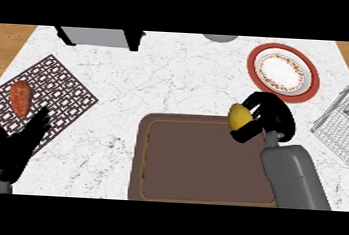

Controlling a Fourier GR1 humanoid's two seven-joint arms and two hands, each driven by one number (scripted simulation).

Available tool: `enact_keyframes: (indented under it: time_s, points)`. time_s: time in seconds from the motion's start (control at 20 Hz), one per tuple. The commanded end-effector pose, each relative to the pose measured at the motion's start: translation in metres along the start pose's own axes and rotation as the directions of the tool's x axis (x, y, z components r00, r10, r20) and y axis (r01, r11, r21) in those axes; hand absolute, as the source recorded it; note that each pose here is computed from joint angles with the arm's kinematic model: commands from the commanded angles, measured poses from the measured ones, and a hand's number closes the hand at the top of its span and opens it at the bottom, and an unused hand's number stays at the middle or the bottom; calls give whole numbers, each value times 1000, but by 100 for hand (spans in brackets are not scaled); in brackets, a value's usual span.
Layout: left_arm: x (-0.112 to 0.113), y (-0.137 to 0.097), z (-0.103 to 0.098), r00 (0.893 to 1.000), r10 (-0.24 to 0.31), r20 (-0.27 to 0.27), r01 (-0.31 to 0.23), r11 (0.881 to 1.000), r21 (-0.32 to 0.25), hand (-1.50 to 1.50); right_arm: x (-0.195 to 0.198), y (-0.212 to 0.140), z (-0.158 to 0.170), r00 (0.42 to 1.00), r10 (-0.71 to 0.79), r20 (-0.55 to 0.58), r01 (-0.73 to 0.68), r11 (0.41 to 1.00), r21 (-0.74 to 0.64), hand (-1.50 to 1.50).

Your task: Pick the lemon from the tray and place it in the tiered basket

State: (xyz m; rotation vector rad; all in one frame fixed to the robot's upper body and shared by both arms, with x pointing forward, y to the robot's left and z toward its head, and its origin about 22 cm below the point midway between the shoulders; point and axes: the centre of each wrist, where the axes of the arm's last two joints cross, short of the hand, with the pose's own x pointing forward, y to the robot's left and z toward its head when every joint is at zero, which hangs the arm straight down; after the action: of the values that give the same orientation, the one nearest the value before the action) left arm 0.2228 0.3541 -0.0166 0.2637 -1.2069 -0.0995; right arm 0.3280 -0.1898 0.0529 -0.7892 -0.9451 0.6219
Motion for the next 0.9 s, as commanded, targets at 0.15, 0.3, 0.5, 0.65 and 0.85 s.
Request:
enact_keyframes:
  time_s: [0.15, 0.3, 0.5, 0.65, 0.85]
  points:
    - [2, -3, -3, 1000, -11, 8, 11, 1000, -5, 0, 96, -21, 17, 969, -75, -236, -48, 879, -474, 150]
    - [7, -2, -7, 1000, 0, -4, 0, 1000, -2, 0, 136, -37, 33, 963, -72, -260, -110, 776, -621, 150]
    - [6, -5, -8, 1000, 10, 1, -10, 1000, 0, 0, 162, -48, 38, 955, -102, -278, -132, 693, -708, 150]
    - [-2, -5, 2, 1000, 17, 2, -17, 1000, 0, 0, 163, -74, 23, 951, -126, -284, -126, 679, -724, 150]
    - [-2, 6, 5, 1000, 11, -16, -11, 1000, 16, 0, 170, -106, 27, 960, -167, -225, -70, 634, -770, 150]
